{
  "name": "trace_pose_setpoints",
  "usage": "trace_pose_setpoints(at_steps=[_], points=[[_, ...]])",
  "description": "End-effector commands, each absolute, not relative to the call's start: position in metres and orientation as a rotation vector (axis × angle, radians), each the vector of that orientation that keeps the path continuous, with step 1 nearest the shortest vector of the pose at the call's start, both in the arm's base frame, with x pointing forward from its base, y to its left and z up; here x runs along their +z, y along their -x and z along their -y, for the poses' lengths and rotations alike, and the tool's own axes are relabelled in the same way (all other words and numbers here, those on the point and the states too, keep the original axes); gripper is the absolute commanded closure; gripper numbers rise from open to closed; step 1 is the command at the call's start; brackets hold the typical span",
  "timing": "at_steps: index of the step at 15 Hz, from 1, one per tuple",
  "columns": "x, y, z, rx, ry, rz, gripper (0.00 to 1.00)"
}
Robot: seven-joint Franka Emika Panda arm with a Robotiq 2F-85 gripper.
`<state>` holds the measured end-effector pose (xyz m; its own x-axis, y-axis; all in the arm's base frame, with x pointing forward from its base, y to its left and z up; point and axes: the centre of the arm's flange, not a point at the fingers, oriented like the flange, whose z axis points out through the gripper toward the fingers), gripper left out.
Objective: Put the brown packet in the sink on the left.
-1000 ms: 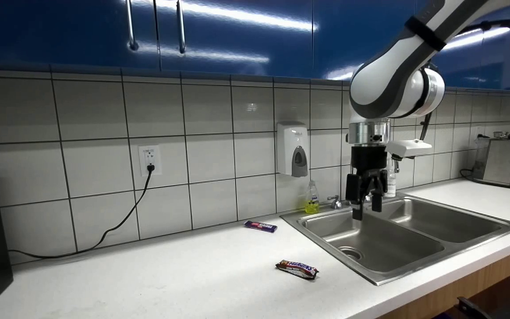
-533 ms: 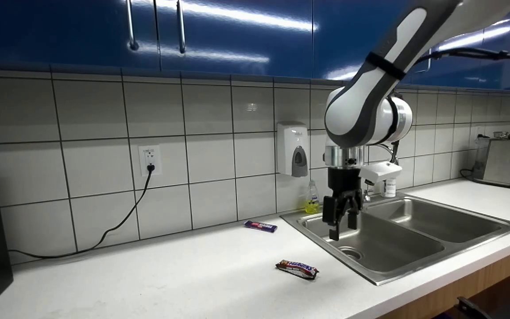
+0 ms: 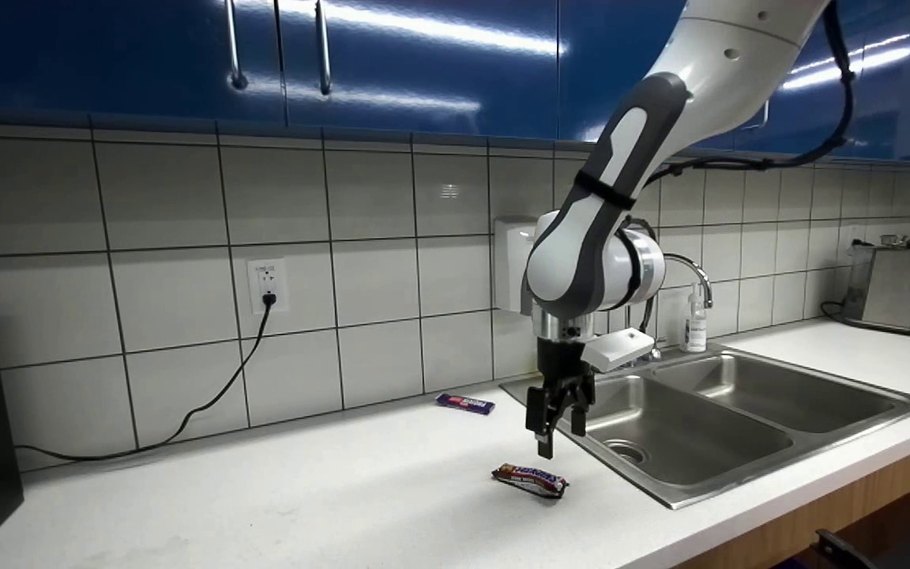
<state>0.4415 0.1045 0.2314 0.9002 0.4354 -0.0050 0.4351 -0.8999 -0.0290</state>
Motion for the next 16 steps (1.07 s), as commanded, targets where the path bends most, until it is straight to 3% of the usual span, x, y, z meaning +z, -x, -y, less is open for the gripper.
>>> trace_pose_setpoints(at_steps=[1, 16], points=[[0.205, -0.479, -0.116, 0.009, 3.045, 0.667, 0.0], [0.151, -0.512, -0.119, 0.102, 3.049, 0.764, 0.0]])
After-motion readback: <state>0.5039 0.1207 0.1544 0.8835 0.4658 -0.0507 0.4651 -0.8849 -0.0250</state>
